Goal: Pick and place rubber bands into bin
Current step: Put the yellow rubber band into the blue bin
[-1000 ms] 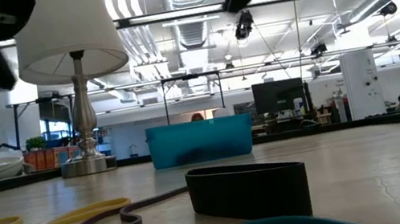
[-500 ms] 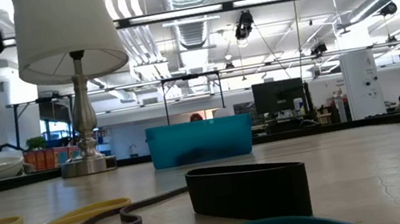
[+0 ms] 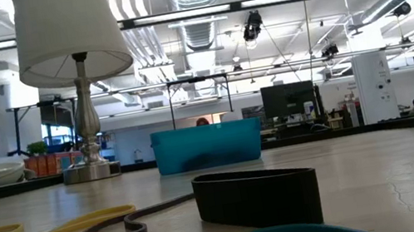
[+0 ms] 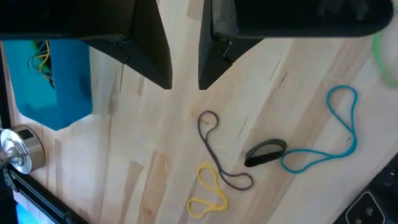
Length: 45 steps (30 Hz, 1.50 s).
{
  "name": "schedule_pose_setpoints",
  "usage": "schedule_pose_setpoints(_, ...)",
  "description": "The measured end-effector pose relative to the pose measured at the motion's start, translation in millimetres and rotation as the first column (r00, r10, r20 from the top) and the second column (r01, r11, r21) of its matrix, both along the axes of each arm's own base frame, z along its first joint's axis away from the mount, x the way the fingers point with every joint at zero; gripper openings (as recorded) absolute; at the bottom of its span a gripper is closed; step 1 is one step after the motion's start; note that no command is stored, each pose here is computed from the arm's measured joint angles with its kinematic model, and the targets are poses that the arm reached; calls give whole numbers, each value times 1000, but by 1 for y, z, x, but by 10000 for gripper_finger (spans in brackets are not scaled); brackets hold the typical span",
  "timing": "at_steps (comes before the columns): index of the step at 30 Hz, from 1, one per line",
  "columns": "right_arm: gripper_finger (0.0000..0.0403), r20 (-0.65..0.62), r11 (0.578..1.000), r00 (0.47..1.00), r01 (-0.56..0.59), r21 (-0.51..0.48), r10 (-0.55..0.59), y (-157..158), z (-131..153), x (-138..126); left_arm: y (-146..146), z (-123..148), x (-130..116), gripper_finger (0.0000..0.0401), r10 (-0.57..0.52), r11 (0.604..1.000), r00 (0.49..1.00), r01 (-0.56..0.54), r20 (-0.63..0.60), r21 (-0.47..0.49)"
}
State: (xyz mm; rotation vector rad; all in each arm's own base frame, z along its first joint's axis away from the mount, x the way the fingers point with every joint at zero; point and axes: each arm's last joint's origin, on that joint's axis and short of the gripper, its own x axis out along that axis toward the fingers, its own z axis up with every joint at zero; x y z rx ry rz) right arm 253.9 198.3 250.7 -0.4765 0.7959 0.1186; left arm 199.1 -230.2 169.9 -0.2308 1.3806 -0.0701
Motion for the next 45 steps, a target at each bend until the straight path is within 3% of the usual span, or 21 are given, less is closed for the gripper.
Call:
schedule_pose_setpoints(27,75,45,999,999,0,47,-2,1,-17,0,-11,-18,0,77,-23,1000,999,24,-29,13)
schedule_pose_setpoints(36,65,39,998,999,16,57,-18,0,-21,-1,-14,-37,0,75,-57,993,998,60,-38,98)
schedule_pose_setpoints(45,67,42,998,999,18,64,-21,0,-20,-1,-12,-47,-1,12,-78,986,995,87,-66,141)
